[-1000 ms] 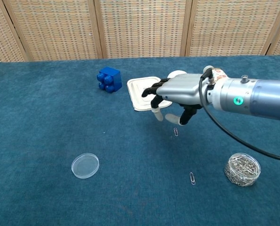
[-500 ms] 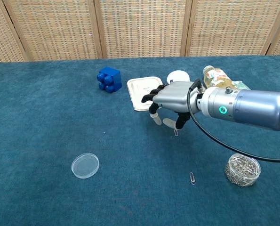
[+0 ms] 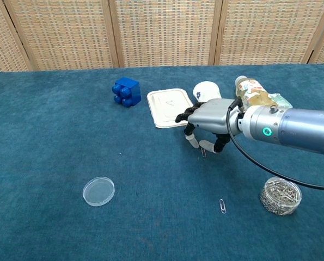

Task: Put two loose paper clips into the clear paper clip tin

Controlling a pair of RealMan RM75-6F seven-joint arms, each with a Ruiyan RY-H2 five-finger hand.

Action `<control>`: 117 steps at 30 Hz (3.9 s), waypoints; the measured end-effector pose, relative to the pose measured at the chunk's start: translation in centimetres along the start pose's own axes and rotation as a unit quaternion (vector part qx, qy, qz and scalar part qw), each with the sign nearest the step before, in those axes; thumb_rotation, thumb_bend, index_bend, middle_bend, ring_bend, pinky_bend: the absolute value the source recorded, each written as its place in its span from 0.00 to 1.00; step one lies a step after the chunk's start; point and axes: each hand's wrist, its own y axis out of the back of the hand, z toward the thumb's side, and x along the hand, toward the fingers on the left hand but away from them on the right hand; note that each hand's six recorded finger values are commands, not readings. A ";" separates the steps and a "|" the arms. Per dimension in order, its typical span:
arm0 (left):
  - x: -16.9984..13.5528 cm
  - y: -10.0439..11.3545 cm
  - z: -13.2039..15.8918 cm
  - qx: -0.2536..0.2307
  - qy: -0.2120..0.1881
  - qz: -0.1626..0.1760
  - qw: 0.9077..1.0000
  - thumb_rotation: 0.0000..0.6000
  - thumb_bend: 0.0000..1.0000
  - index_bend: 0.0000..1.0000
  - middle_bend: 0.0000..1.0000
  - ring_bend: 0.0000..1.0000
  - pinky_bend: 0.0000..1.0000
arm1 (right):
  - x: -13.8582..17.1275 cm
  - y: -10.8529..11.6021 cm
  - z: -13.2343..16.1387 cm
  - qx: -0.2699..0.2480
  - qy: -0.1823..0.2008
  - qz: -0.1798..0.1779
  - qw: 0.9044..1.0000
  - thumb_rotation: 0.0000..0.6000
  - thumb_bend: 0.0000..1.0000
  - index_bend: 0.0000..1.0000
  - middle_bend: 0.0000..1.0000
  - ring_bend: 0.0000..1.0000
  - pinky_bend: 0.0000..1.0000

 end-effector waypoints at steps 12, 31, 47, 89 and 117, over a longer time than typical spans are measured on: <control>0.0 0.0 -0.1 0.000 0.001 0.000 1.000 1.00 0.00 0.00 0.00 0.00 0.00 | 1.0 -1.0 -1.1 0.013 -0.007 0.020 1.000 1.00 0.62 0.55 0.07 0.00 0.00; 0.0 -0.1 0.0 0.003 0.000 -0.001 1.000 1.00 0.00 0.00 0.00 0.00 0.00 | 1.8 0.1 -1.6 -0.102 -0.031 -0.003 0.994 1.00 0.30 0.55 0.07 0.00 0.00; 0.0 -0.1 -0.2 0.002 0.002 -0.002 1.000 1.00 0.00 0.00 0.00 0.00 0.00 | 1.1 0.2 -0.6 -0.124 -0.029 -0.019 0.992 1.00 0.00 0.30 0.07 0.00 0.00; 0.1 -0.2 -0.1 0.001 0.001 -0.004 1.000 1.00 0.00 0.00 0.00 0.00 0.00 | 0.8 -1.2 -0.7 -0.118 -0.033 -0.005 0.992 1.00 0.28 0.51 0.07 0.00 0.00; 0.2 -0.3 -0.2 0.001 0.003 -0.006 1.000 1.00 0.00 0.00 0.00 0.00 0.00 | 0.5 -2.1 -0.5 -0.095 -0.034 0.011 0.995 1.00 0.43 0.61 0.07 0.00 0.00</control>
